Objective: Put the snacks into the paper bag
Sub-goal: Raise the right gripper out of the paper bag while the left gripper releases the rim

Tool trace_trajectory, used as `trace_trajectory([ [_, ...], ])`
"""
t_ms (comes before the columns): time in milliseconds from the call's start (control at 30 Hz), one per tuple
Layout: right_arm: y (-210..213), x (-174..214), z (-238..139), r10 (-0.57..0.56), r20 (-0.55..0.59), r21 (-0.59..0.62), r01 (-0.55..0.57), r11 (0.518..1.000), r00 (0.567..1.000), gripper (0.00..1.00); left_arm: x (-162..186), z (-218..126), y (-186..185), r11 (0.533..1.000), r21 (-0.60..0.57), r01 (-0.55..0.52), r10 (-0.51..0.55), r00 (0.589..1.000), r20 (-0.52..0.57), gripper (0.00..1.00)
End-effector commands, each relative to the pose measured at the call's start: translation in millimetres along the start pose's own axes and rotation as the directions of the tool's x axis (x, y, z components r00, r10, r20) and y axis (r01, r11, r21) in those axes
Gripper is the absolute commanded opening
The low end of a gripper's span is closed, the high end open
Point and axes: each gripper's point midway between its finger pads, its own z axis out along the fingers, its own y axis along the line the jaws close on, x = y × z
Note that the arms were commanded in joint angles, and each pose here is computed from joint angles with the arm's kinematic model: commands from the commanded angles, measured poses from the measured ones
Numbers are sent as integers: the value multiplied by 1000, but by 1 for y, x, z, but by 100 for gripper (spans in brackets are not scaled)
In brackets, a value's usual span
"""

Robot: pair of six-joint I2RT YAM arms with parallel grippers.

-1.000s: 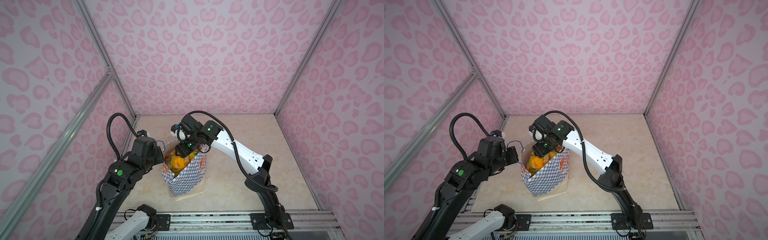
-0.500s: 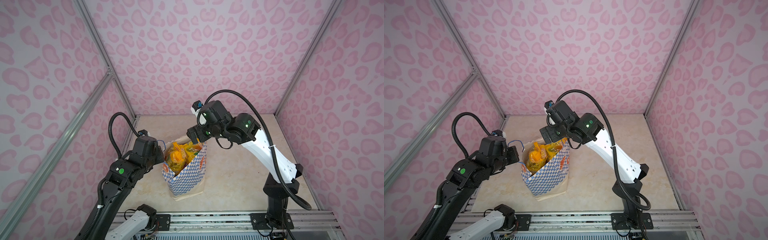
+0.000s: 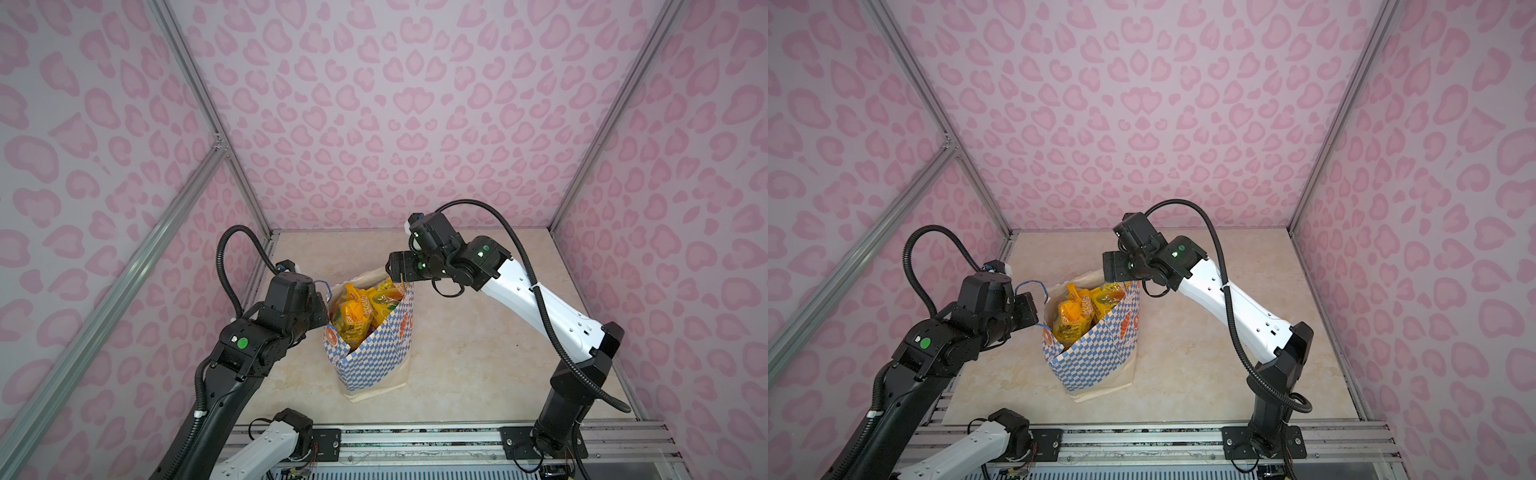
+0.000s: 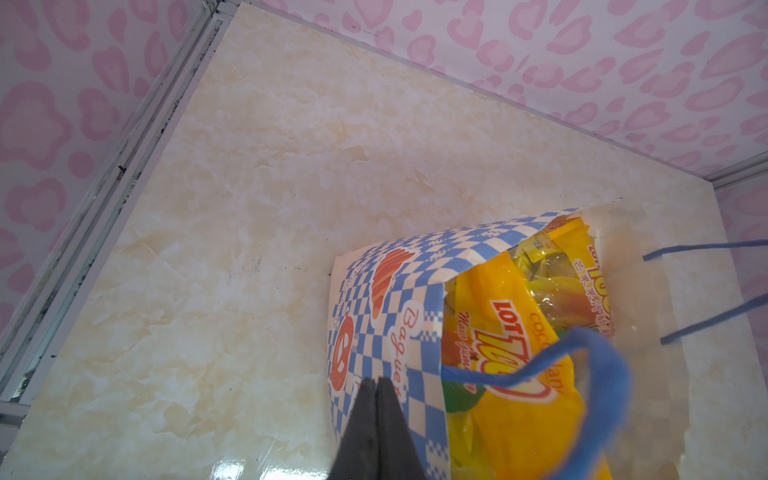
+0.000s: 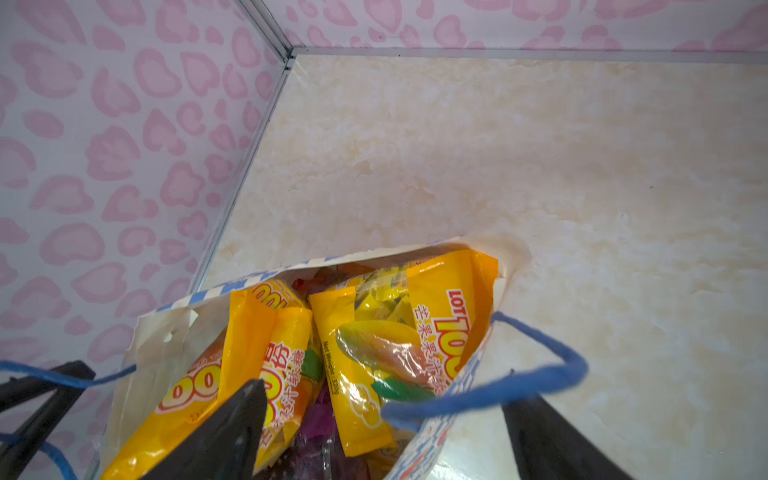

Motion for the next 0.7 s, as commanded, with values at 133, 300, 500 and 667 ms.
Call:
trace_trajectory([
  [133, 31, -20, 33, -6, -10, -176, 4, 984, 1000, 86, 0, 1, 0, 1000, -4, 0, 0, 1000, 1, 5],
  [300, 46, -51, 13, -7, 58, -279, 22, 960, 998, 34, -8, 11, -13, 1000, 16, -16, 16, 1000, -10, 5],
  [500, 71, -84, -83, -55, 234, -395, 147, 907, 971, 0, -39, 12, -64, 986, 164, -38, 43, 999, -29, 3],
  [667, 58, -96, -140, -39, 305, -411, 168, 896, 952, 0, -73, -9, -122, 935, 352, -50, 56, 998, -7, 3],
])
